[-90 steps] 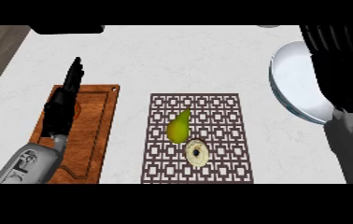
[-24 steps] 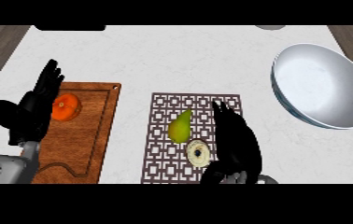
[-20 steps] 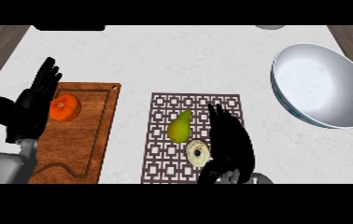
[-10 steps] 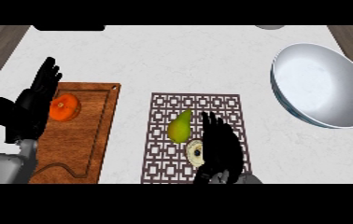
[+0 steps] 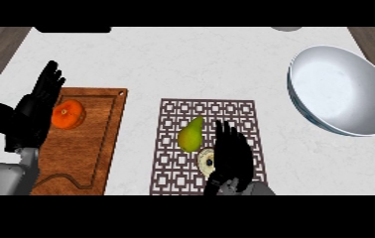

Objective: Pick the cupcake from the placemat and place it in the bowl

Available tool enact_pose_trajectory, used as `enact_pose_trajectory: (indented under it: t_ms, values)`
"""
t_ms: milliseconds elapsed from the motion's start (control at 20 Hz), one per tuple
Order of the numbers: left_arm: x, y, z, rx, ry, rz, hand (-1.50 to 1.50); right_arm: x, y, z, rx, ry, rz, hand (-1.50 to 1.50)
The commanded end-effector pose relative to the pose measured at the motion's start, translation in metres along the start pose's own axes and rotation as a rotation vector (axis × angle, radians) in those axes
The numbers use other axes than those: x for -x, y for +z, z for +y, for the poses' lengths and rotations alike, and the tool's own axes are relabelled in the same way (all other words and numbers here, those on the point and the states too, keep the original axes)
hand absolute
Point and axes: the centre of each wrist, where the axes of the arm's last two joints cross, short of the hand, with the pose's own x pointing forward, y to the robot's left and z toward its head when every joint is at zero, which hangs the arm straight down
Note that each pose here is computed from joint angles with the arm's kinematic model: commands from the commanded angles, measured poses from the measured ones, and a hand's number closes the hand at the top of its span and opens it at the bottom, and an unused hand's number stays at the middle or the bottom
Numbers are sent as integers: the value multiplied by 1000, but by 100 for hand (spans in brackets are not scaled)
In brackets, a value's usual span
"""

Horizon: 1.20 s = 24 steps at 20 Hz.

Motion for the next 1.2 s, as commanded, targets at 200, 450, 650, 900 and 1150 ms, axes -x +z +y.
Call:
enact_pose_trajectory:
  t_ms: [200, 450, 650, 900, 1150]
  values:
    - [-14, -2, -23, 8, 9, -5, 0, -15, -18, 14, -78, -4, 58, 150]
    - [5, 3, -2, -8, -11, -3, 0, -7, -31, 23, -35, -27, 41, 150]
    - [15, -6, 2, -12, -7, -5, 0, -15, -48, 18, 18, -27, 34, 150]
    - [-7, 2, -3, -8, -4, -3, 0, -8, -31, -12, 150, 36, -48, 150]
    - [9, 0, -2, 0, 0, 0, 0, 33, -6, -14, 51, 313, -559, 150]
